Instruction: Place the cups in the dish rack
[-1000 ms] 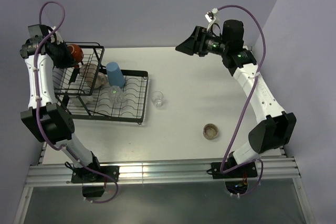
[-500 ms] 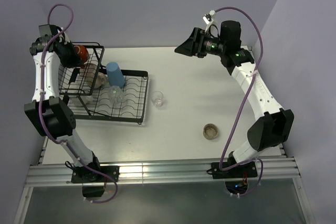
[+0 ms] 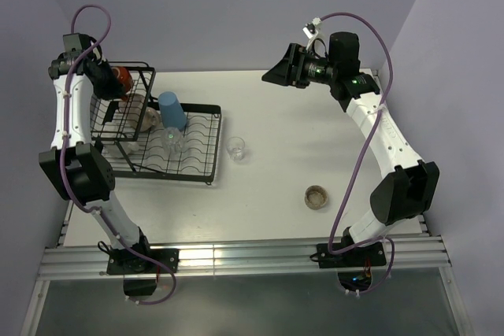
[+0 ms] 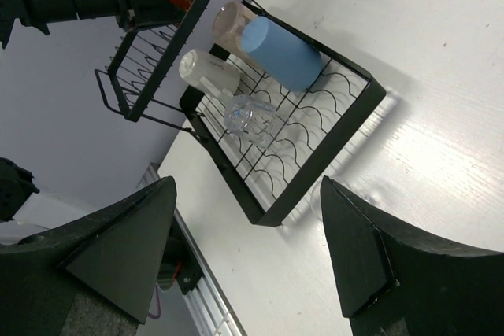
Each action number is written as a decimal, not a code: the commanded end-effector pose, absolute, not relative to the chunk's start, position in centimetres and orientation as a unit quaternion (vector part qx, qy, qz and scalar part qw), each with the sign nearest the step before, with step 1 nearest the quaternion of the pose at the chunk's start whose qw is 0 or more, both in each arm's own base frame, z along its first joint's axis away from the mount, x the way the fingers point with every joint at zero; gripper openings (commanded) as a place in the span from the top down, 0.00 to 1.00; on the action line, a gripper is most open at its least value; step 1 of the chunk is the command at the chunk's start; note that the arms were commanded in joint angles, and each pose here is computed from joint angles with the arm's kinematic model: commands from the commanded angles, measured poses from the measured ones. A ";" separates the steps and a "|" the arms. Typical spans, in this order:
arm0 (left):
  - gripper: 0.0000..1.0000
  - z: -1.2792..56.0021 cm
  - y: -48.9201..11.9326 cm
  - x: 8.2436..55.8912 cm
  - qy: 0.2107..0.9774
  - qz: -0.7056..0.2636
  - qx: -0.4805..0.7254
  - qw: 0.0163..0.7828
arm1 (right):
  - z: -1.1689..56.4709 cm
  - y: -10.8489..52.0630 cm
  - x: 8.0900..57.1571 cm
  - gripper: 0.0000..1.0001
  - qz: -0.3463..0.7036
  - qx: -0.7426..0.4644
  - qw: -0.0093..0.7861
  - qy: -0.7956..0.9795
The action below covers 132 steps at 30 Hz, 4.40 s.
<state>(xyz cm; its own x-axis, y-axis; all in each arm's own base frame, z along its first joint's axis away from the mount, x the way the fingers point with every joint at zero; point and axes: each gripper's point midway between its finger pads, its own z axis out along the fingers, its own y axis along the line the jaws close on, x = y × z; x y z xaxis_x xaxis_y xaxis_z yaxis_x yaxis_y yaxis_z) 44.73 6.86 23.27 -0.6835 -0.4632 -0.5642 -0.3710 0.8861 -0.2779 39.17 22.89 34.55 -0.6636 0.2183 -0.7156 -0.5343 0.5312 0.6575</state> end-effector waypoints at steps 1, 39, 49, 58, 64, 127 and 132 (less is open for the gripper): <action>0.92 25.1 8.8 47.4 0.890 -0.048 -0.246 0.380 | 36.7 22.7 39.5 0.19 0.474 -0.118 0.423 0.763; 0.30 33.9 3.3 46.3 0.850 -0.153 -0.129 0.487 | 36.9 22.5 39.0 0.19 0.465 -0.133 0.429 0.763; 0.26 34.0 1.9 46.0 0.851 -0.190 -0.098 0.480 | 36.8 22.2 38.9 0.19 0.454 -0.141 0.435 0.765; 0.34 37.2 -0.3 43.1 0.819 -0.226 -0.001 0.527 | 32.6 20.5 40.3 0.23 0.364 -0.149 0.428 0.814; 0.30 39.4 -2.2 40.4 0.788 -0.240 0.063 0.563 | 26.4 20.5 40.1 0.35 0.235 -0.227 0.390 0.861; 0.13 36.6 -9.3 34.0 0.780 -0.275 0.214 0.520 | 13.3 8.7 28.2 1.00 0.048 -0.440 0.311 0.841; 0.01 37.9 -9.7 33.6 0.773 -0.314 0.197 0.516 | 24.3 10.4 32.0 1.00 0.025 -0.427 0.474 0.770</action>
